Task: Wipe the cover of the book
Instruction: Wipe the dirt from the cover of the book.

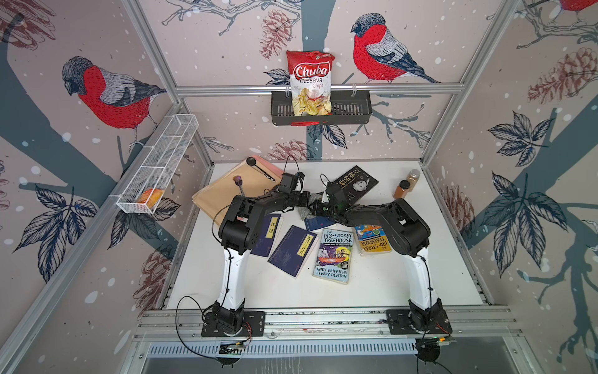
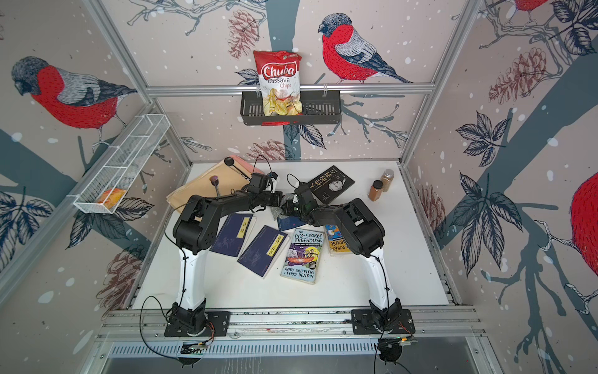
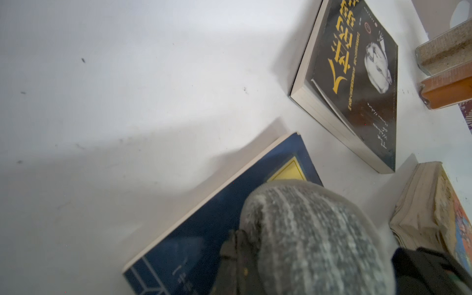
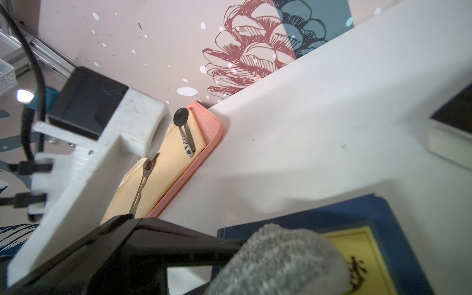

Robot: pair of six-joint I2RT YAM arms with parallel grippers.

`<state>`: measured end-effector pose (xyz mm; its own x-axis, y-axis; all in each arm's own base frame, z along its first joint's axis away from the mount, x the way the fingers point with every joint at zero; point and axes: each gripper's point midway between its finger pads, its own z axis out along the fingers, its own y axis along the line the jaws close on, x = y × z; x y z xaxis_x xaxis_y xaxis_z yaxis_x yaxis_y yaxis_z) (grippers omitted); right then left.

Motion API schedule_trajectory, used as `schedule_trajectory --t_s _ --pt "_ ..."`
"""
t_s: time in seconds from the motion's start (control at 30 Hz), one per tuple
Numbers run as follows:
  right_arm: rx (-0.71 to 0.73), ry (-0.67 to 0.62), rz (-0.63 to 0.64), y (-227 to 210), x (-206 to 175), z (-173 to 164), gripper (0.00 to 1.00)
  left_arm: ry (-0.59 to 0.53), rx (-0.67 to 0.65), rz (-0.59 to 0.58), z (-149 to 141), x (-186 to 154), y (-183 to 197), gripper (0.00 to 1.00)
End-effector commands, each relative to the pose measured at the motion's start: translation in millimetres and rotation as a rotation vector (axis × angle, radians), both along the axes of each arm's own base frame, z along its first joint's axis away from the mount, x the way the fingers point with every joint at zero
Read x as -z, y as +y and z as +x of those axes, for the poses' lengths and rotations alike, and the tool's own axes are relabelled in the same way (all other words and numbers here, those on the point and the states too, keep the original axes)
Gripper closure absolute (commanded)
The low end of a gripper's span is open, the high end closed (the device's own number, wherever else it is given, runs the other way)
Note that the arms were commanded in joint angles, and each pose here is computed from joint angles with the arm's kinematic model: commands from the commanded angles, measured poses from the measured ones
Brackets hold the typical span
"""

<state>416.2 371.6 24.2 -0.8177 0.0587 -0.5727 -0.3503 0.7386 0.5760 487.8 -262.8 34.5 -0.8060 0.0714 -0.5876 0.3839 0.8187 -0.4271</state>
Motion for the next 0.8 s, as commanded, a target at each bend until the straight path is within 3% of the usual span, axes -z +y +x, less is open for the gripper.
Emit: schedule_trajectory --t_s 0.0,0.23,0.6,0.77 --pt "0.041 0.171 -0.286 -50 56 -43 0.89 0.096 0.009 0.058 -13 16 10 1.0" --pt "0.009 0.171 -0.328 -56 56 -66 0.89 0.092 -0.001 0.083 -10 18 13 1.0" --pt "0.076 0.18 -0.281 -45 72 -4 0.9 0.103 -0.003 0.081 -11 20 17 1.0" --pt "0.075 0.175 -0.289 -40 70 8 0.9 0.09 -0.01 0.079 -11 16 19 1.0"
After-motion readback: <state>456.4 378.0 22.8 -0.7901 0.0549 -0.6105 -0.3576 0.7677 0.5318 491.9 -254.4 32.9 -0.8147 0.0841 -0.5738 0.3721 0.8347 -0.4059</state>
